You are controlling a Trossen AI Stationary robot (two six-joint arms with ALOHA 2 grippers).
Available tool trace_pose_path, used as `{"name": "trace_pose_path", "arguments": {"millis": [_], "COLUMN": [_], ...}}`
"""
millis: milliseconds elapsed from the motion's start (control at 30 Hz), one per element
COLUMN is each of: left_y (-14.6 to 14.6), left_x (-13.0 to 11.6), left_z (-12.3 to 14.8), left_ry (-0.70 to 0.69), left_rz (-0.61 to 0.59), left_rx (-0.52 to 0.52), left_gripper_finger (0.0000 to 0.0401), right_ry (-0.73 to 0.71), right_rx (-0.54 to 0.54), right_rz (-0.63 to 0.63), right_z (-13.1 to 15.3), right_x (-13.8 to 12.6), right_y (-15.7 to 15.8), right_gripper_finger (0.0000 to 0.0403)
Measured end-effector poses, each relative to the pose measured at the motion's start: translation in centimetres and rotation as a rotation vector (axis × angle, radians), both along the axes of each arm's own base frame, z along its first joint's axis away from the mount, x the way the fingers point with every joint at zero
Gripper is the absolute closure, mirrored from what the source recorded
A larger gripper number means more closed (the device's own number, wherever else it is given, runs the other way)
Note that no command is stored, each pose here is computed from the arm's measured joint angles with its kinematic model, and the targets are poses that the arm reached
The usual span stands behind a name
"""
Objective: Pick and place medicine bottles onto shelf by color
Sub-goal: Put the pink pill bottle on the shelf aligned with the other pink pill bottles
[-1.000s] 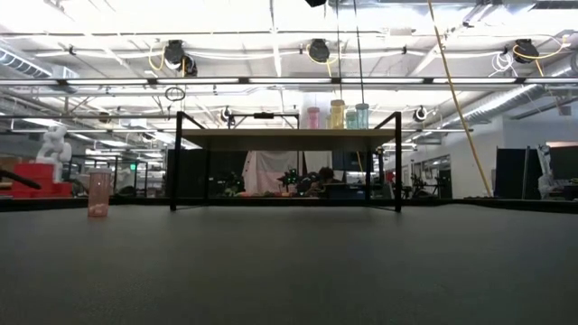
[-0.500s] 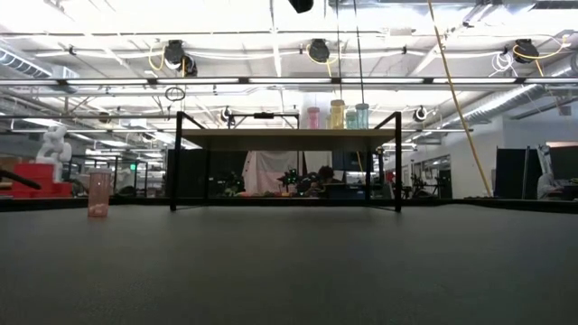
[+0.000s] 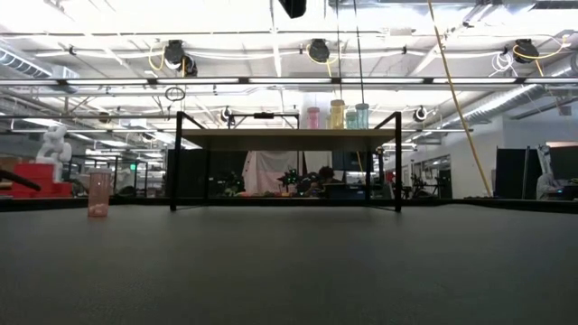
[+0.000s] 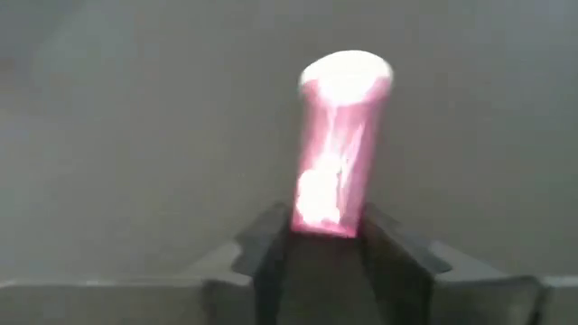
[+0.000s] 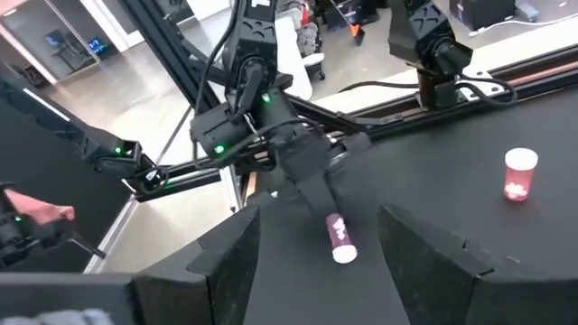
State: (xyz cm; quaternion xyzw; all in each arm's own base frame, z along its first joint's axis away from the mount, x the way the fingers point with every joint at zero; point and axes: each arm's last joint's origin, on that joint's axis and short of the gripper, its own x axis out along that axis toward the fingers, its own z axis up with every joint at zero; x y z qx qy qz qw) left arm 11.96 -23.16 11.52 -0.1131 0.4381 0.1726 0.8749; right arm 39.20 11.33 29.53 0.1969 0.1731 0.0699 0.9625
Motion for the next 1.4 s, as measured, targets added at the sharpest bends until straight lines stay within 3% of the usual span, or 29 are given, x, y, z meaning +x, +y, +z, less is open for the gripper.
{"name": "trace_pose_path", "arguments": {"millis": [167, 300, 400, 700, 800, 933, 1133, 1400], "left_y": [0.8, 0.9, 0.9, 0.8, 0.8, 1.3, 2.8, 5.3], "left_x": [1.2, 1.7, 2.1, 2.2, 2.3, 2.6, 4.3, 6.3], "left_z": [0.1, 0.1, 0.0, 0.0, 0.1, 0.8, 3.1, 7.3], "left_ry": [0.094, 0.097, 0.096, 0.101, 0.097, 0.066, -0.147, -0.435], "left_rz": [0.031, 0.012, -0.024, -0.041, -0.026, -0.001, 0.096, 0.221], "left_rx": [-0.015, -0.004, 0.007, -0.004, -0.018, -0.023, 0.01, 0.032], "left_gripper_finger": [0.0187, 0.0172, 0.019, 0.0295, 0.0302, 0.0282, 0.0275, 0.0328], "right_ry": [0.01, 0.016, 0.018, 0.027, 0.003, -0.06, -0.171, -0.189], "right_rx": [-0.002, -0.02, -0.016, -0.021, -0.015, -0.005, -0.045, -0.065], "right_rz": [0.023, 0.039, 0.054, 0.055, 0.056, 0.05, -0.003, -0.06], "right_z": [-0.1, -0.2, -0.2, -0.3, -0.1, 0.5, 1.5, 1.2], "right_x": [0.0, -0.1, -0.1, -0.1, -0.1, 0.2, 0.6, 1.3], "right_y": [0.1, 0.1, 0.1, 0.1, 0.1, -0.1, -0.7, -1.9], "right_gripper_finger": [0.0184, 0.0184, 0.0184, 0.0184, 0.0184, 0.0183, 0.0183, 0.0183]}}
